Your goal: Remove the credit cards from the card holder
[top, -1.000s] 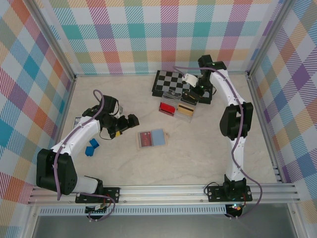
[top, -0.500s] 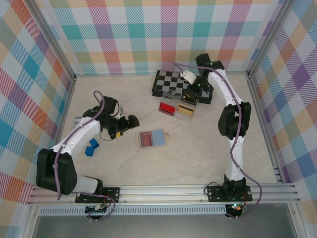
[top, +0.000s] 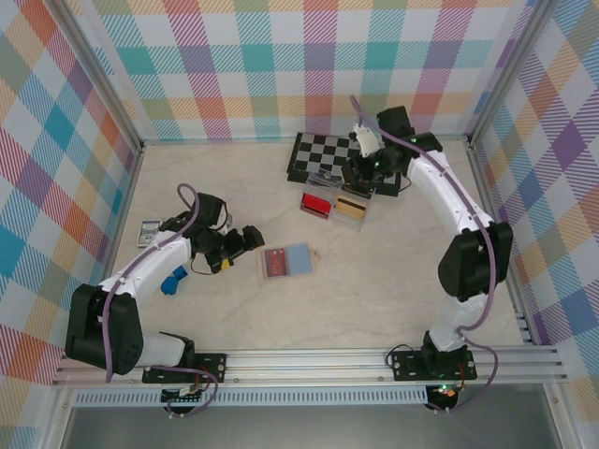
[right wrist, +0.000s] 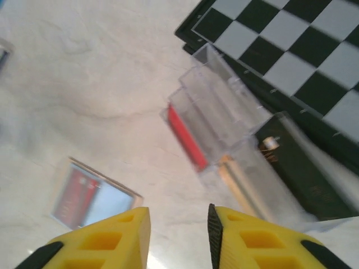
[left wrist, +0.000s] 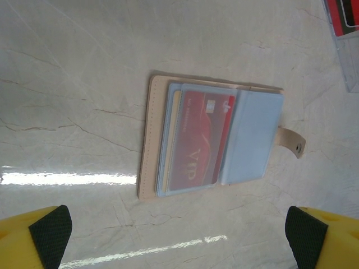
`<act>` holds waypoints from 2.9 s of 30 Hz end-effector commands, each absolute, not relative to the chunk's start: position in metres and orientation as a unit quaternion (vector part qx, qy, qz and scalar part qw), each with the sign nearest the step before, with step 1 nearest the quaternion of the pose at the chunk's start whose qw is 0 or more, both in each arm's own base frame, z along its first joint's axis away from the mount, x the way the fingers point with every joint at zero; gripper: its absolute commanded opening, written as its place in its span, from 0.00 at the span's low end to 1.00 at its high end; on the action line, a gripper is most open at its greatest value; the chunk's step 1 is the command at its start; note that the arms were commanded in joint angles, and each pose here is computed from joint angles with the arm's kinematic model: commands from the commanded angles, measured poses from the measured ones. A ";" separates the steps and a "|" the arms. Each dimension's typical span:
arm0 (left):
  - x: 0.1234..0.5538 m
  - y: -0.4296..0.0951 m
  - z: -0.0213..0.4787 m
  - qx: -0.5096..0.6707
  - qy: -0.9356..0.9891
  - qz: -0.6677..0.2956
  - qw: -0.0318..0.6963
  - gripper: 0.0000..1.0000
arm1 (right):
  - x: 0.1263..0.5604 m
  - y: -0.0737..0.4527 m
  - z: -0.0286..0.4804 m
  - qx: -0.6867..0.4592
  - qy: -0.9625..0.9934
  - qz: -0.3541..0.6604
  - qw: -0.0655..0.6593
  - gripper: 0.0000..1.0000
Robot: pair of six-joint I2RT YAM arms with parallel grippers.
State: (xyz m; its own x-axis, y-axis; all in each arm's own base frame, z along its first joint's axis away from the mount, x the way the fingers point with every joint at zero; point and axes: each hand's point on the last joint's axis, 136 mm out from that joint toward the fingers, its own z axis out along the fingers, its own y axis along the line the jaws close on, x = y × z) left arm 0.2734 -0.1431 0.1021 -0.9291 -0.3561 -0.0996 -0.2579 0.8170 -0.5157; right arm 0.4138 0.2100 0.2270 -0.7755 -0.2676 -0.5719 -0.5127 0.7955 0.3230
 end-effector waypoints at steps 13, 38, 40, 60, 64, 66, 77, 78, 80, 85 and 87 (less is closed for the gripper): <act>0.283 -0.118 0.083 -0.220 0.943 -0.216 0.128 1.00 | 0.296 0.306 0.148 -0.146 0.947 0.229 0.174 0.55; 0.282 -0.097 0.085 -0.255 0.929 -0.234 0.133 0.95 | 0.277 0.367 0.038 -0.201 0.973 0.088 0.075 0.58; 0.283 -0.101 0.085 -0.250 0.928 -0.245 0.128 0.91 | 0.276 0.365 0.033 -0.202 0.974 0.080 0.067 0.57; 0.283 -0.154 0.069 -0.208 0.917 -0.333 0.068 0.48 | 0.267 0.344 -0.009 -0.207 0.977 0.042 0.023 0.40; 0.282 -0.168 0.064 -0.193 0.918 -0.343 0.055 0.40 | 0.267 0.341 -0.011 -0.203 0.978 0.040 0.021 0.39; 0.281 -0.175 0.062 -0.185 0.919 -0.345 0.049 0.38 | 0.267 0.339 -0.013 -0.200 0.979 0.039 0.019 0.38; 0.280 -0.190 0.044 -0.159 0.932 -0.326 0.021 0.28 | 0.265 0.338 -0.016 -0.194 0.980 0.051 0.010 0.35; 0.281 -0.192 0.044 -0.155 0.931 -0.330 0.018 0.28 | 0.265 0.337 -0.016 -0.193 0.980 0.051 0.009 0.34; 0.282 -0.196 0.045 -0.151 0.928 -0.340 0.016 0.25 | 0.265 0.337 -0.016 -0.193 0.980 0.053 0.009 0.32; 0.284 -0.191 0.040 -0.152 0.935 -0.319 0.016 0.22 | 0.264 0.337 -0.016 -0.192 0.979 0.061 0.005 0.29; 0.283 -0.190 0.037 -0.153 0.936 -0.316 0.013 0.22 | 0.264 0.337 -0.017 -0.192 0.979 0.060 0.003 0.29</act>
State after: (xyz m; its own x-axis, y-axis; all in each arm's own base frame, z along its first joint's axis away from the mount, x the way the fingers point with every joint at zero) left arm 0.2831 -0.1878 0.0391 -0.9437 -0.3214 0.0779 -0.3009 0.7365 -0.6058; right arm 0.2831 0.3608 0.0194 -0.9175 -0.3671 -0.1529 -0.3903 0.9049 0.1696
